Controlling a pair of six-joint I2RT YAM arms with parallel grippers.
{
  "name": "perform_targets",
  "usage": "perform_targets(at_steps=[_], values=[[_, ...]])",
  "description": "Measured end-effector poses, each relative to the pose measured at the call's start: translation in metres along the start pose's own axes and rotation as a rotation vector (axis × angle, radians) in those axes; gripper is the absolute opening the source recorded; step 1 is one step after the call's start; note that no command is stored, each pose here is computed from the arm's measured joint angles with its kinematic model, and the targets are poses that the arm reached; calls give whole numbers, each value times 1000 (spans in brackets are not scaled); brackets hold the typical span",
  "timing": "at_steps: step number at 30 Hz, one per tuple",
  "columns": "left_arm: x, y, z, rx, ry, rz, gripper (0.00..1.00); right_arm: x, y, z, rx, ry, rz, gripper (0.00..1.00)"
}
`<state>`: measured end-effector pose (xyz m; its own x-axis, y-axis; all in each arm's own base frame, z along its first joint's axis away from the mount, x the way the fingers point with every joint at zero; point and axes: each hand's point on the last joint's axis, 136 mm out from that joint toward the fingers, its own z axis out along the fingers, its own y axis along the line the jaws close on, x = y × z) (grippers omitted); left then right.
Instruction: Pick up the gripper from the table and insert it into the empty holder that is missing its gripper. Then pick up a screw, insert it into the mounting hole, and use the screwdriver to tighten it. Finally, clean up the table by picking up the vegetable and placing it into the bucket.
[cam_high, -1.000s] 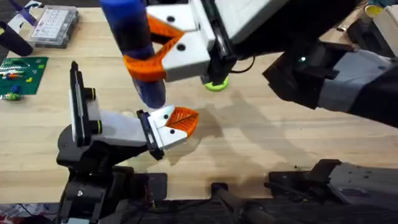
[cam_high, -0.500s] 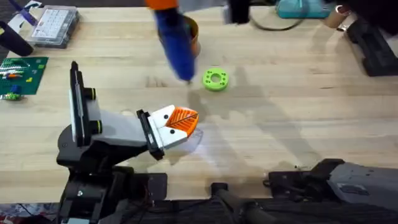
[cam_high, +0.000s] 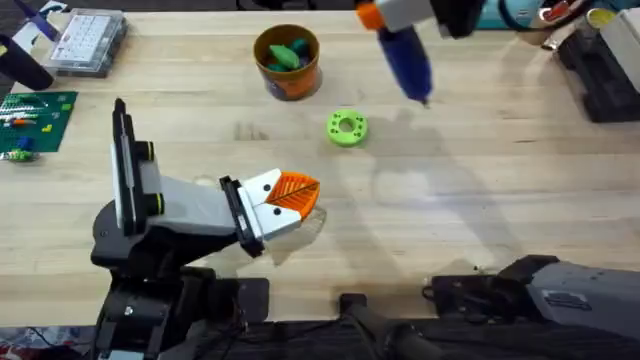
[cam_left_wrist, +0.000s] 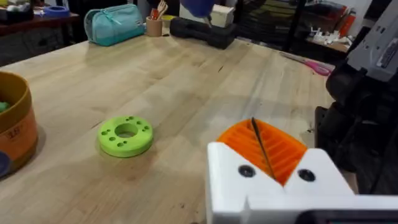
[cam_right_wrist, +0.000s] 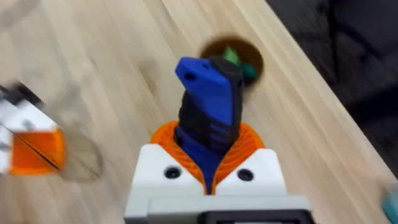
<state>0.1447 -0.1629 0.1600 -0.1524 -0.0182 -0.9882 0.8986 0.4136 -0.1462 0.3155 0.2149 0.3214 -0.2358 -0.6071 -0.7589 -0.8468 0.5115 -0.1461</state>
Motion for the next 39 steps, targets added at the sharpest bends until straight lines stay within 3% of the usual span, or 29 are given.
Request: perform_targets(at_steps=[8,14,21,26,39], values=[[0,0,0,0,0,0,4,89,-29,0,100,404,-107,25],[0,0,0,0,0,0,4,147,-50,14,88,703,-196,25],[0,0,0,0,0,0,4,171,-62,30,63,813,-247,25],[0,0,0,0,0,0,4,192,-79,29,80,850,-211,25],[0,0,0,-1,0,0,4,281,-82,52,58,917,-177,25]])
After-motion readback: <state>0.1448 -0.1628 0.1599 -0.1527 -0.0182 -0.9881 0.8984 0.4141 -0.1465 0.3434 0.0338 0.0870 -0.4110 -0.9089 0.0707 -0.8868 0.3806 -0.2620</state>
